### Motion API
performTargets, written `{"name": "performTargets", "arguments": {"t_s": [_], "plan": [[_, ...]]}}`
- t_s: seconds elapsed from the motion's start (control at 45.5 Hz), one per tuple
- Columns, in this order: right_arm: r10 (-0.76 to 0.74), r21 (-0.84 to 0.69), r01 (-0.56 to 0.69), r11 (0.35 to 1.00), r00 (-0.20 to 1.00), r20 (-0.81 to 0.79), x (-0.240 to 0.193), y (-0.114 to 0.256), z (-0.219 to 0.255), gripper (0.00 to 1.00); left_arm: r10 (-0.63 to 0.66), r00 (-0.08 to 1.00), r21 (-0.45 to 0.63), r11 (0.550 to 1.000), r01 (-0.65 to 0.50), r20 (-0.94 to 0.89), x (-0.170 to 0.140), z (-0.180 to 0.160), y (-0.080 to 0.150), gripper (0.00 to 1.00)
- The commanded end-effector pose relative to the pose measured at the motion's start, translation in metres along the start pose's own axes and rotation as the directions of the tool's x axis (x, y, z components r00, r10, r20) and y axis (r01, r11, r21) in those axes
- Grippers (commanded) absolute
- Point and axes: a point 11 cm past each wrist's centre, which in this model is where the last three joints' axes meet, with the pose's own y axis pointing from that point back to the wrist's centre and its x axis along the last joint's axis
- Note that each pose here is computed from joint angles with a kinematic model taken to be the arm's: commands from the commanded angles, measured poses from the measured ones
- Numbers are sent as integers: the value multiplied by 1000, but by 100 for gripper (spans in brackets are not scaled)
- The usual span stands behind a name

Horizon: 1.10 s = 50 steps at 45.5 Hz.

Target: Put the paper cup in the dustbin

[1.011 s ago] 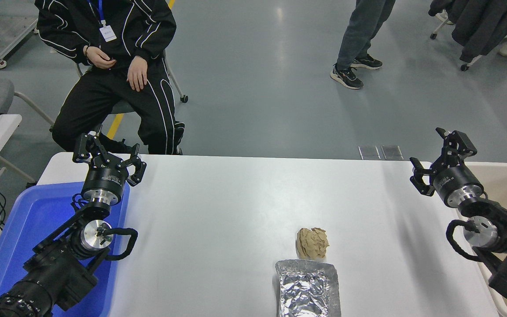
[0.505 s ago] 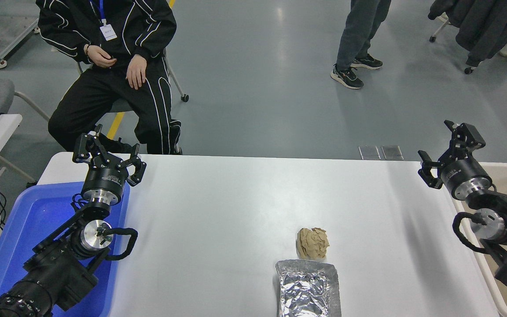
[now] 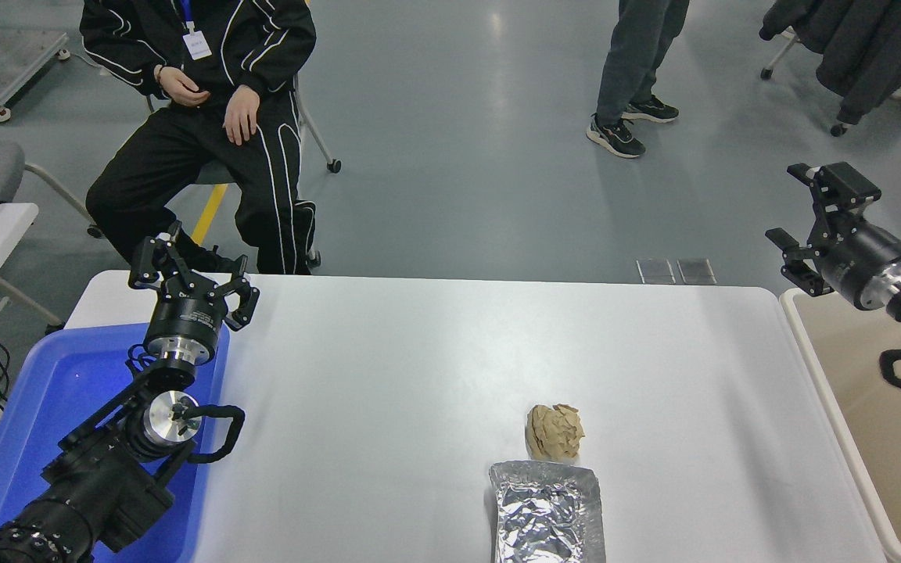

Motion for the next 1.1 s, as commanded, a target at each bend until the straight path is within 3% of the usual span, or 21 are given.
{"name": "performTargets", "arguments": {"t_s": [0.0, 0.198, 0.44, 0.659, 1.077], "plan": [[-279, -96, 262, 960, 901, -332, -31, 31, -16, 99, 0, 1000, 0, 1000, 0, 0, 0, 0, 0, 100], [-501, -213, 455, 865, 764, -406, -82, 60, 6, 99, 0, 1000, 0, 1000, 0, 0, 0, 0, 0, 100], [-617, -358, 506, 784, 695, -369, -99, 87, 54, 99, 0, 1000, 0, 1000, 0, 0, 0, 0, 0, 100], [-685, -384, 568, 728, 618, -386, -123, 92, 63, 99, 0, 1000, 0, 1000, 0, 0, 0, 0, 0, 100], [-807, -319, 758, 569, 443, -390, -216, 86, 62, 99, 0, 1000, 0, 1000, 0, 0, 0, 0, 0, 100]]}}
